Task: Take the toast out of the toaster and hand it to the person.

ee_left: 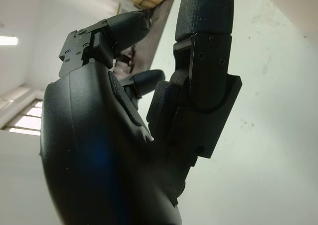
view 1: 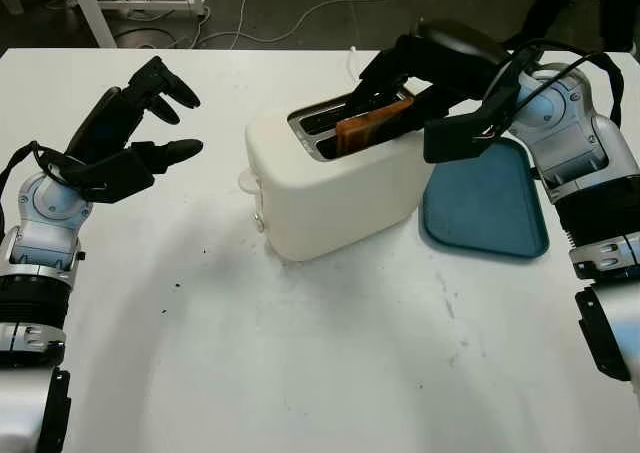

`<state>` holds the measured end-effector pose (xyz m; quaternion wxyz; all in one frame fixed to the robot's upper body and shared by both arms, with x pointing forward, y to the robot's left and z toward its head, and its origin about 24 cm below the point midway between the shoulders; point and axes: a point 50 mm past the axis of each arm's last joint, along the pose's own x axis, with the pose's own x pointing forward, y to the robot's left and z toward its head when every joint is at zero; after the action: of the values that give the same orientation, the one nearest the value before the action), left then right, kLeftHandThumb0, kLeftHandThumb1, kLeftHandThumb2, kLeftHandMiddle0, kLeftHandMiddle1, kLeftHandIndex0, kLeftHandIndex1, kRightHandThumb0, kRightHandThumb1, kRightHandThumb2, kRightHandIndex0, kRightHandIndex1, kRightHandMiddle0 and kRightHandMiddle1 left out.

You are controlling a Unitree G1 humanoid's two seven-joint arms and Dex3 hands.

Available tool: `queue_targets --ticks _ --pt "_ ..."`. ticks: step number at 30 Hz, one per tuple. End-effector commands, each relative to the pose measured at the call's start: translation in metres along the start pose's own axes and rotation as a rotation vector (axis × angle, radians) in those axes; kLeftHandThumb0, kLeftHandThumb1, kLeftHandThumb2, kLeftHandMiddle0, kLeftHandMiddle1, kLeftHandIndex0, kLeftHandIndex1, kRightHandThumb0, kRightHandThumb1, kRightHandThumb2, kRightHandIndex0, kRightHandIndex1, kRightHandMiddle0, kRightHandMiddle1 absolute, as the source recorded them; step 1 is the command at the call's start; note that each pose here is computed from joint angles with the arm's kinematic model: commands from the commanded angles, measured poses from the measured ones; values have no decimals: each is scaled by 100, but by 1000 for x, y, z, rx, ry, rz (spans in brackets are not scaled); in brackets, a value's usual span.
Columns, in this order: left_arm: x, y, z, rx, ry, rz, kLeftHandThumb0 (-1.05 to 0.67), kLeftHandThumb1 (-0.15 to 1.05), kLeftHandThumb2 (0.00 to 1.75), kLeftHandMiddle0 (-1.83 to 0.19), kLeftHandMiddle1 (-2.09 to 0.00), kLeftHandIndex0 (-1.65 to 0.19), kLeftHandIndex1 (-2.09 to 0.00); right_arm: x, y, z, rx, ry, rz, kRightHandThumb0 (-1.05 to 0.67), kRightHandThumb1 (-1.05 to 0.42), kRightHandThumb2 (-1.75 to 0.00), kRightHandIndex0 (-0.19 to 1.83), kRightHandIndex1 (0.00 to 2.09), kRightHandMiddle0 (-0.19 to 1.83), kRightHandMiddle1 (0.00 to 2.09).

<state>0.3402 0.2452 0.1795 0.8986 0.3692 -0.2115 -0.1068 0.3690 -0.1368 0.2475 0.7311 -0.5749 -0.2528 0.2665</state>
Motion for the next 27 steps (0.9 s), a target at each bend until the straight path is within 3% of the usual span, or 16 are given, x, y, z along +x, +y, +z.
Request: queue_targets --ticks 1,7,12,14,15,17,18,20,21,25,26,27 --pt "-3 2 -2 -1 2 9 -105 92 34 0 -173 0 -159 2 7 1 2 -16 35 -43 -63 0 96 59 114 4" --pt "-3 2 -1 1 0 9 -105 92 33 0 -173 0 -159 3 8 2 -7 -8 69 -43 -64 -1 103 80 121 6" --pt "-3 2 -1 10 1 11 -105 92 36 0 -173 0 -159 3 8 3 -19 -2 87 -40 -68 -1 114 84 132 10" --pt "-3 2 -1 6 3 12 -105 92 35 0 -173 0 -159 3 8 4 -42 -6 74 -47 -70 -1 117 98 138 12" --pt "-3 2 -1 2 3 12 -105 92 35 0 -174 0 -159 3 9 4 -51 -7 65 -51 -72 -1 117 120 143 14" --pt "-3 2 -2 -2 3 13 -105 92 34 0 -174 0 -159 3 10 4 -67 -8 49 -55 -74 -1 116 143 148 17" --pt "-3 2 -2 -2 4 14 -105 92 34 0 -173 0 -159 3 11 4 -77 -8 42 -58 -77 -1 114 157 146 35" --pt "-3 2 -2 -1 2 15 -105 92 34 0 -174 0 -159 3 12 4 -91 -5 37 -60 -82 0 112 170 117 111" --pt "-3 2 -2 0 -1 16 -105 92 34 0 -174 0 -159 3 12 4 -96 -2 38 -60 -86 -1 112 166 108 117" --pt "-2 2 -1 -3 -1 15 -105 92 34 0 -174 0 -159 4 13 3 -136 10 89 -58 -92 -9 117 148 113 83" --pt "-2 2 -1 -2 -3 15 -105 92 34 0 -174 0 -159 4 14 3 -146 9 100 -57 -92 -12 116 150 112 88" --pt "-2 2 -1 2 -1 15 -105 92 34 0 -174 0 -159 4 14 3 -153 7 107 -55 -92 -16 114 157 106 115"
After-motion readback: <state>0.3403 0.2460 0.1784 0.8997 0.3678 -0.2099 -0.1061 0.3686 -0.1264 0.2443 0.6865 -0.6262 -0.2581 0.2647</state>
